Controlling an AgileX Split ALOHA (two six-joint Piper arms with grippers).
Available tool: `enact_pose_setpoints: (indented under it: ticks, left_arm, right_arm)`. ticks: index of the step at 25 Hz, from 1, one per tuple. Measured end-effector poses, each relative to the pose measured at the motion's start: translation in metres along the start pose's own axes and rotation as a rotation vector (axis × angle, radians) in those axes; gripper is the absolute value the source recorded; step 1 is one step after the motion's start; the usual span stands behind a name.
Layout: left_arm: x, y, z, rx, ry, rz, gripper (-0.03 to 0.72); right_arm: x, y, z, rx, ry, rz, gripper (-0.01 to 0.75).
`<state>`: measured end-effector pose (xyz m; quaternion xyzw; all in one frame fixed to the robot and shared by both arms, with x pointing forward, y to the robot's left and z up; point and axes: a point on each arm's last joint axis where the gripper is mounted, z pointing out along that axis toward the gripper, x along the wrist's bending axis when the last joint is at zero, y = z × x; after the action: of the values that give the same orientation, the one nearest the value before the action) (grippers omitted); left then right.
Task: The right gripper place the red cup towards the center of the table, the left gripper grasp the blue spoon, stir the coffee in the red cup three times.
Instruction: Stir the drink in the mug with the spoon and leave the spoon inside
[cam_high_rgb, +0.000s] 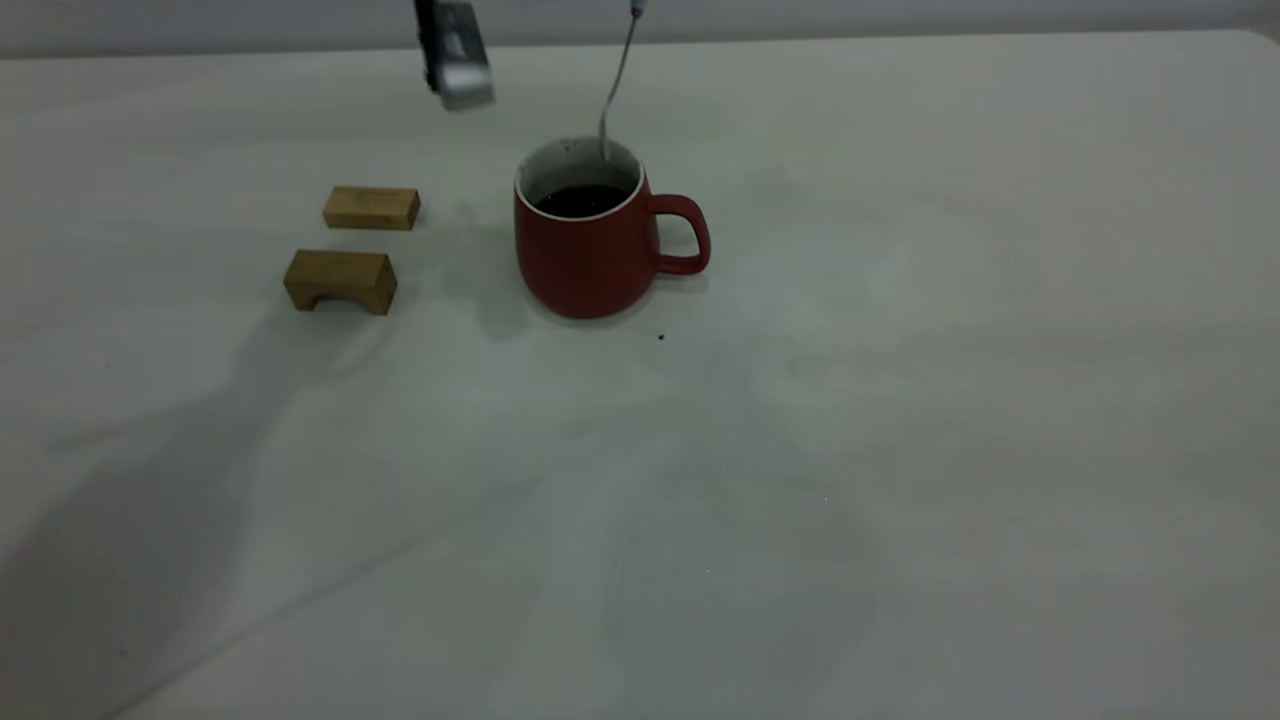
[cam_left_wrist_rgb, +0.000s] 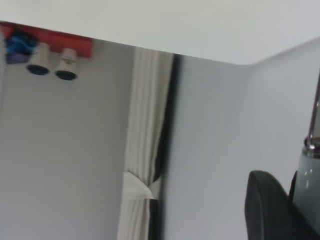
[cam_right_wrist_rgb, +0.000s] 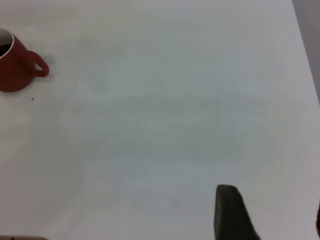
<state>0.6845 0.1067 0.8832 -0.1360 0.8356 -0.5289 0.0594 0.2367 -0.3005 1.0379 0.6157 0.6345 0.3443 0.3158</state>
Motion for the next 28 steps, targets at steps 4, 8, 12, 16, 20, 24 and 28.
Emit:
enact_pose_setpoints:
  ticks: [4, 8, 12, 16, 20, 24, 28]
  left_arm:
    - [-0.012, 0.029, 0.019, 0.036, -0.058, 0.021, 0.127]
    - [-0.011, 0.050, 0.032, 0.033, -0.063, 0.023, 0.127]
    - [-0.009, 0.052, 0.035, 0.030, -0.051, 0.032, 0.127]
    - [-0.006, 0.051, 0.035, 0.044, -0.020, 0.039, 0.127]
    - [0.001, 0.053, 0.033, 0.031, 0.064, 0.005, 0.127]
    - [0.002, 0.061, 0.021, -0.032, 0.160, -0.106, 0.127]
    - [-0.010, 0.066, 0.002, -0.082, 0.141, -0.153, 0.127]
  right_arm:
    - [0.000, 0.000, 0.000, 0.000, 0.000, 0.000, 0.442]
    - [0.000, 0.000, 0.000, 0.000, 0.000, 0.000, 0.442]
    - [0.000, 0.000, 0.000, 0.000, 0.000, 0.000, 0.442]
    - [0.000, 0.000, 0.000, 0.000, 0.000, 0.000, 0.442]
    - [0.000, 0.000, 0.000, 0.000, 0.000, 0.000, 0.442]
    - [0.000, 0.000, 0.000, 0.000, 0.000, 0.000, 0.442]
    - [0.000, 0.000, 0.000, 0.000, 0.000, 0.000, 0.442]
